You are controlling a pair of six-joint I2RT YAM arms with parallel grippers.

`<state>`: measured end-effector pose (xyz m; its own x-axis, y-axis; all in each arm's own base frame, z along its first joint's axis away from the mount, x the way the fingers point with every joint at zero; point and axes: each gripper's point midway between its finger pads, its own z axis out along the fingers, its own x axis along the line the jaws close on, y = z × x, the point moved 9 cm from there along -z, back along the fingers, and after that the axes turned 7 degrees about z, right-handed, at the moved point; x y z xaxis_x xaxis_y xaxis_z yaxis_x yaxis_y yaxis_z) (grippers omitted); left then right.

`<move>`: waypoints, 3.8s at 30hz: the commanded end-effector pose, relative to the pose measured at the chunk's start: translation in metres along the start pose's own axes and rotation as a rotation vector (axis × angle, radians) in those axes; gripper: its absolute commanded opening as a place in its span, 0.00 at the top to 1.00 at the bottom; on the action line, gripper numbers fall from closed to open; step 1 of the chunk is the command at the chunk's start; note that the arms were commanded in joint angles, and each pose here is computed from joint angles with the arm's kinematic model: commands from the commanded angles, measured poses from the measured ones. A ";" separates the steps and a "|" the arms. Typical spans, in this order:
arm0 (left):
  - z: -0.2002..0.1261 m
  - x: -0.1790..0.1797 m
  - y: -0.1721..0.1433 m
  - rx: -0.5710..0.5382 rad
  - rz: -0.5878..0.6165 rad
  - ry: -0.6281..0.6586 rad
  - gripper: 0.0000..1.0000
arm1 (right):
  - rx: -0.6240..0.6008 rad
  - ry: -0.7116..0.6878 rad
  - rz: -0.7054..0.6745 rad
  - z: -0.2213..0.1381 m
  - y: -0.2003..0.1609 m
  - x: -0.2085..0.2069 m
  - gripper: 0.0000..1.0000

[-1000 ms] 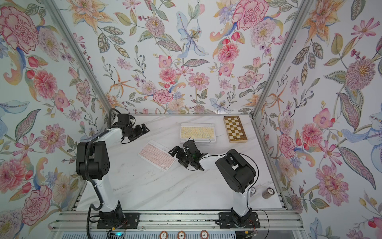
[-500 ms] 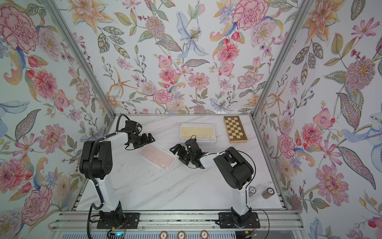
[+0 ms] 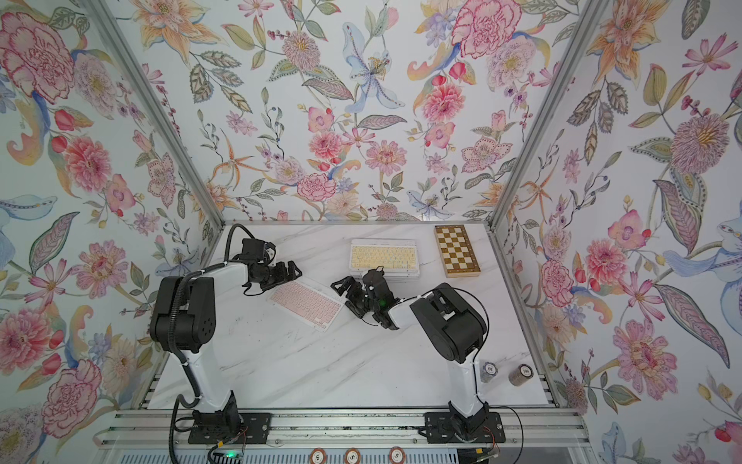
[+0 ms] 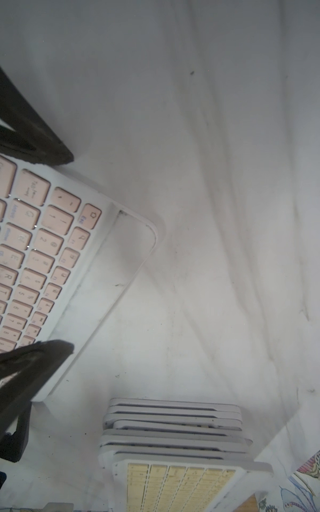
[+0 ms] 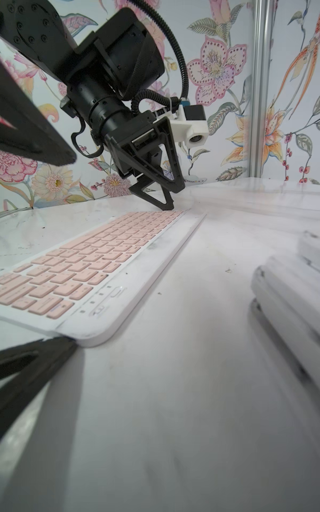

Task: Stack the numeric keypads
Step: Pick up the numeric keypad from the center of the board.

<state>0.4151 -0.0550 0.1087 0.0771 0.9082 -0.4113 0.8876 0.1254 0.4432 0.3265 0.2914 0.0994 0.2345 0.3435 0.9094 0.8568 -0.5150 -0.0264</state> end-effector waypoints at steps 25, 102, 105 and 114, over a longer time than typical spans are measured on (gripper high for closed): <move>0.028 0.007 -0.075 0.314 -0.130 -0.020 0.01 | -0.122 -0.079 0.008 0.009 0.029 -0.025 0.01; 0.022 -0.001 -0.107 0.299 -0.235 -0.183 0.01 | -0.082 0.287 -0.240 -0.003 -0.004 0.063 0.01; 0.022 -0.003 -0.106 0.288 -0.245 -0.206 0.01 | -0.081 0.303 -0.262 -0.008 -0.008 0.075 0.01; 0.013 -0.019 -0.098 0.185 -0.340 -0.376 0.01 | -0.067 0.341 -0.295 -0.014 -0.017 0.101 0.01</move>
<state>0.3838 -0.0593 0.1015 0.0999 0.7941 -0.5995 0.8162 0.2792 0.5058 0.3551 0.2906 0.1823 -0.1292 0.2792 0.9515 0.7294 -0.6233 0.2819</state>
